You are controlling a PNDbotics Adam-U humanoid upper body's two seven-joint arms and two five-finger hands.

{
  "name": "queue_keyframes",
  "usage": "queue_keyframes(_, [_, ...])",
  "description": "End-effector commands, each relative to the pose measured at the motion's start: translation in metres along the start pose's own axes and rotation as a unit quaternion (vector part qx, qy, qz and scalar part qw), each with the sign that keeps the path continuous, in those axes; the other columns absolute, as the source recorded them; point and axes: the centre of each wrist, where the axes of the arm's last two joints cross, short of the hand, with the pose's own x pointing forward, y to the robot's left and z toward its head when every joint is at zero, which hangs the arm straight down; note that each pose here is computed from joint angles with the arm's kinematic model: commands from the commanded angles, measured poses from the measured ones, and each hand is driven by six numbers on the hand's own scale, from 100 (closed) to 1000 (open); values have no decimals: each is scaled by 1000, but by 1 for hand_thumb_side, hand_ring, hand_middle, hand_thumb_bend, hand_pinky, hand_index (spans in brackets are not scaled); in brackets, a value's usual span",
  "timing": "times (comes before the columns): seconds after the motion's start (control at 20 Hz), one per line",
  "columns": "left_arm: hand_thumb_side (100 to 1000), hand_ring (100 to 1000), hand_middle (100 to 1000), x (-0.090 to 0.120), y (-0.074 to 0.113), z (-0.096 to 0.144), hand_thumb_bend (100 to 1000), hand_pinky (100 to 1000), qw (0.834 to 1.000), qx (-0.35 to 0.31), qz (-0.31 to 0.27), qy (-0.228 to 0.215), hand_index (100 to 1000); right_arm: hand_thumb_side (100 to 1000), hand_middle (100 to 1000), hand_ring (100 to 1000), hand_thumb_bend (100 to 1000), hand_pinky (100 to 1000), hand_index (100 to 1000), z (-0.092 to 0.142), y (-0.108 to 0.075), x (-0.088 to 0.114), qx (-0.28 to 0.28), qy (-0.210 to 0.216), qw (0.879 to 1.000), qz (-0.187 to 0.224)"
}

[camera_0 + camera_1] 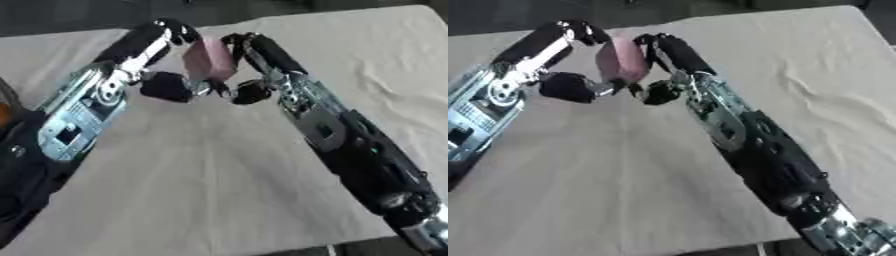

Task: Pick up the objects with one hand, pass them to the other hand, and then place them into the box on the other side of the table.

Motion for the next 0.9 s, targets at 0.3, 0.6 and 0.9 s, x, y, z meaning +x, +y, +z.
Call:
queue_keyframes(0.3, [428, 766, 692, 11, 9, 1, 171, 929, 999, 26, 22, -10, 765, 100, 448, 680, 328, 746, 574, -2, -6, 6, -4, -13, 1000, 10])
queue_keyframes(0.6, [484, 801, 741, 5, 2, -1, 407, 951, 1000, 0, 13, -2, 835, 100, 445, 678, 325, 742, 571, -2, -8, 7, -8, -17, 1000, 6])
queue_keyframes(0.9, [524, 847, 764, 11, 10, 1, 754, 1000, 999, 29, -24, -18, 877, 100, 442, 674, 324, 740, 569, -2, -8, 6, -10, -14, 1000, 5])
